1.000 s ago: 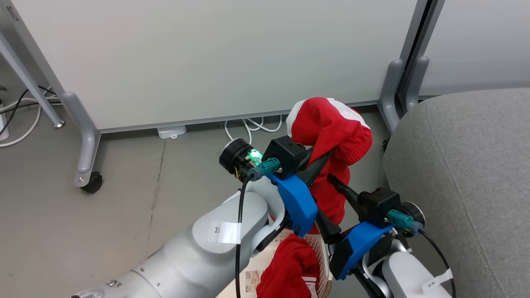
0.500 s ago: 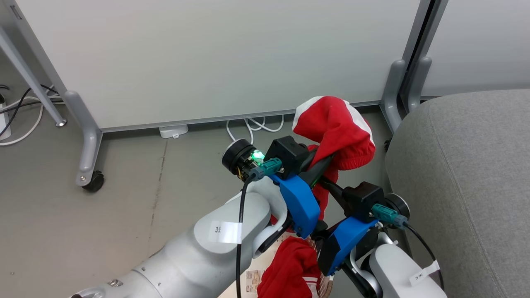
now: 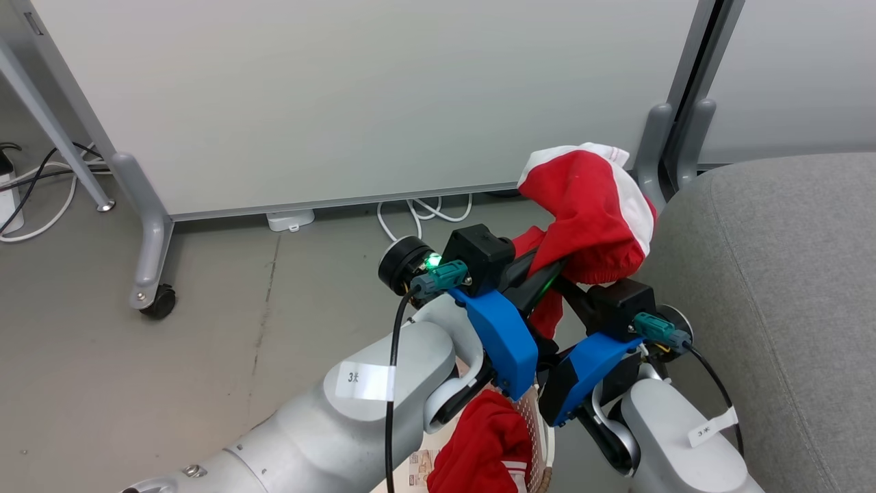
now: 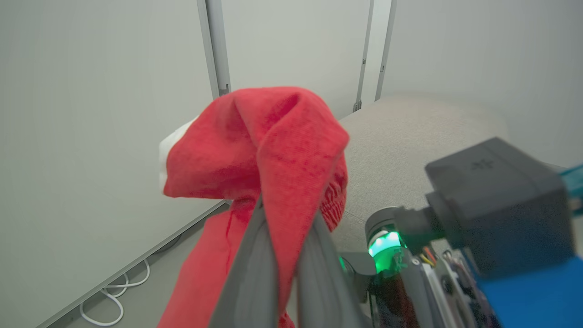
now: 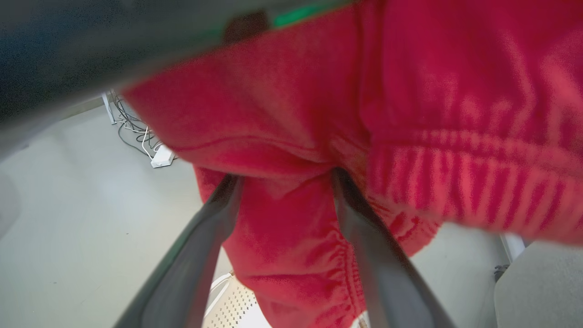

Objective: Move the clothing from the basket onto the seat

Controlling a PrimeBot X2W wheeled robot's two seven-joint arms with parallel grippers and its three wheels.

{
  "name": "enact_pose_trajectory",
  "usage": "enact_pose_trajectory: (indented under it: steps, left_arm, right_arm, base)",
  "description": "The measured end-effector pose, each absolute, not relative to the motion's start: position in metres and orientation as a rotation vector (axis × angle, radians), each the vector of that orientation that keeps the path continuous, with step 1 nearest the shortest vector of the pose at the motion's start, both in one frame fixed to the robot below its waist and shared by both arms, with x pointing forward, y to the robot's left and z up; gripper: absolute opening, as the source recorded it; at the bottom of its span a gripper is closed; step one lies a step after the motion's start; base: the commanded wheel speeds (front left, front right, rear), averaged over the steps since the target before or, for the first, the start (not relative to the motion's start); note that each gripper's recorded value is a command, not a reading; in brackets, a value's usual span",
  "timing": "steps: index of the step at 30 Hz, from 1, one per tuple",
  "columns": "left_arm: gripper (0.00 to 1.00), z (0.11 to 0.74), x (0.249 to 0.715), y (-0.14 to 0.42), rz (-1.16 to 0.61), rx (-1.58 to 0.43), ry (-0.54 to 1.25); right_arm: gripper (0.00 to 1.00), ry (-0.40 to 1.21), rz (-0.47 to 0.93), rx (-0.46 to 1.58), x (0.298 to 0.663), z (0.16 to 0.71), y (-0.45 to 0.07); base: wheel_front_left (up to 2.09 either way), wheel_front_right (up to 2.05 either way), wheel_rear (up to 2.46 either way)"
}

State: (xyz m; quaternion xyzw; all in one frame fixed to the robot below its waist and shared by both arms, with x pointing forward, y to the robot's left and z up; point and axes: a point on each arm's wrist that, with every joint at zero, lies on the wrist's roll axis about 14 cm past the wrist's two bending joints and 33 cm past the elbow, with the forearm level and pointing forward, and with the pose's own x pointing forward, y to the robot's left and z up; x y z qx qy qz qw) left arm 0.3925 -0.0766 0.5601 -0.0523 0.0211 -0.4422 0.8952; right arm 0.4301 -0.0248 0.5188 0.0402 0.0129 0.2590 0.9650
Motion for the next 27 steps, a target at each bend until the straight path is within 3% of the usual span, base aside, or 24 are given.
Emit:
enact_pose_trajectory:
  steps: [6,7,9,27]
  left_arm:
    - [0.00,0.560,0.391,-0.076,-0.917,-0.119,0.049]
    - [0.00,0.560,0.391,-0.075,-0.917,-0.122,0.050]
    - [0.00,0.559,0.391,-0.075,-0.917,-0.123,0.052]
    - [0.00,0.556,0.395,-0.073,-0.900,-0.115,0.059]
  right_arm:
    - [1.00,0.024,0.546,0.063,0.434,0.518,-0.018]
    - [0.57,0.026,0.548,0.064,0.434,0.518,-0.017]
    - [0.00,0.023,0.553,0.063,0.434,0.518,-0.016]
    - [0.00,0.023,0.544,0.061,0.434,0.514,-0.020]
  base:
    - [0.00,0.00,0.00]
    - [0.00,0.00,0.00]
    - [0.00,0.00,0.00]
    - [0.00,0.00,0.00]
